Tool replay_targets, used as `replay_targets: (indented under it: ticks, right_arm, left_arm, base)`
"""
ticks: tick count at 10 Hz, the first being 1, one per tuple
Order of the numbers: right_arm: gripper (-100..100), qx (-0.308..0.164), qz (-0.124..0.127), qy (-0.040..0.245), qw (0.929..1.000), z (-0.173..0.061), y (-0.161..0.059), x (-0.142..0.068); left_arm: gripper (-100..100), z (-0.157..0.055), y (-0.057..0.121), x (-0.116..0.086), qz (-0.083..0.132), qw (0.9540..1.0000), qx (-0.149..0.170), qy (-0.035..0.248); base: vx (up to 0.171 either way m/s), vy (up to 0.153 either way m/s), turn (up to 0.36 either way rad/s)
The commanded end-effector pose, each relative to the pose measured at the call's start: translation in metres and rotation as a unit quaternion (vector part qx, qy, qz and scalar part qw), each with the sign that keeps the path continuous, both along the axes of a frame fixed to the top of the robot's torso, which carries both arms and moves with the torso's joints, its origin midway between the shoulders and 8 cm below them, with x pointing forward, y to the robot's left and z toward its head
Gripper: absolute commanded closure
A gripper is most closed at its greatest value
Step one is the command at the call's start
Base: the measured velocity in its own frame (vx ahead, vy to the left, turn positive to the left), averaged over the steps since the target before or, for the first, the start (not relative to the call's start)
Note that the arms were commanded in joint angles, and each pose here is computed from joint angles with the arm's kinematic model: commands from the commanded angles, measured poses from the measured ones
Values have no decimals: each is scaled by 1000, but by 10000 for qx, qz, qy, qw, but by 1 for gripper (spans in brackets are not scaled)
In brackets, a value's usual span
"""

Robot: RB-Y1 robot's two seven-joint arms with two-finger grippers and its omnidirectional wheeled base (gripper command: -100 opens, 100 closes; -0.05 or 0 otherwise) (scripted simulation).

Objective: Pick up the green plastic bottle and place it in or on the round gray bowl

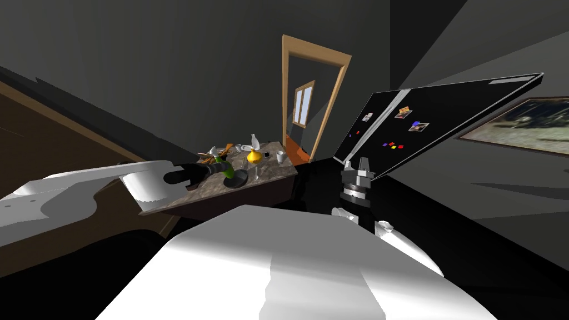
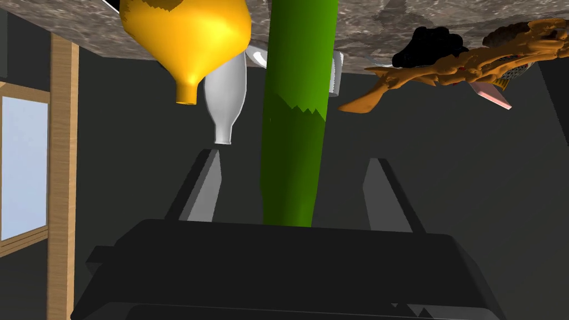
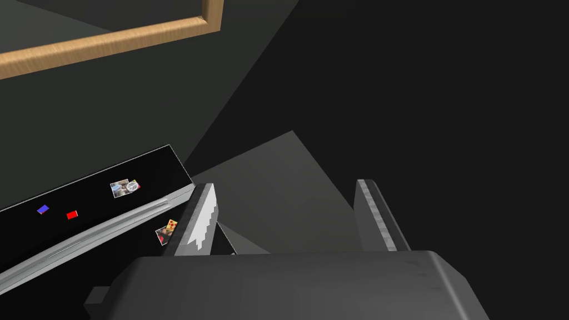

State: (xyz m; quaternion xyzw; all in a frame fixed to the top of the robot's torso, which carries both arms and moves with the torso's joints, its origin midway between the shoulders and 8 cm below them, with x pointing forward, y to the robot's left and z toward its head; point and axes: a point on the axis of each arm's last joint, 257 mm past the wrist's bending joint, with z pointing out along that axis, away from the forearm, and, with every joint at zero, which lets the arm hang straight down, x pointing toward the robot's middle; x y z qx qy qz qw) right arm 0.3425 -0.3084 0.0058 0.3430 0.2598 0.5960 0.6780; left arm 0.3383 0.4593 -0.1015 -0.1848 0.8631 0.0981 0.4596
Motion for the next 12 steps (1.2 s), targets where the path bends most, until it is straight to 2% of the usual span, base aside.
replay_targets:
  ticks: [1, 4, 5, 6, 12]
  right_arm:
    - [0, 0, 0, 0, 10000, 0, 0, 0]
    - [0, 0, 0, 0, 10000, 0, 0, 0]
    - [0, 0, 0, 0, 10000, 0, 0, 0]
    - [0, 0, 0, 0, 10000, 0, 0, 0]
    - [0, 0, 0, 0, 10000, 0, 0, 0]
  left_arm:
    - [-100, 0, 0, 0, 0, 10000, 0, 0]
    - [-100, 0, 0, 0, 0, 10000, 0, 0]
    - [0, 0, 0, 0, 0, 10000, 0, 0]
    - [-100, 6, -4, 3, -15, 10000, -3, -6]
    - [-100, 37, -33, 19, -145, 9999, -22, -2]
  base:
    - [0, 0, 0]
    - [0, 0, 0]
    - [0, 0, 0]
    - [-2, 13, 38]
    - [-1, 39, 49]
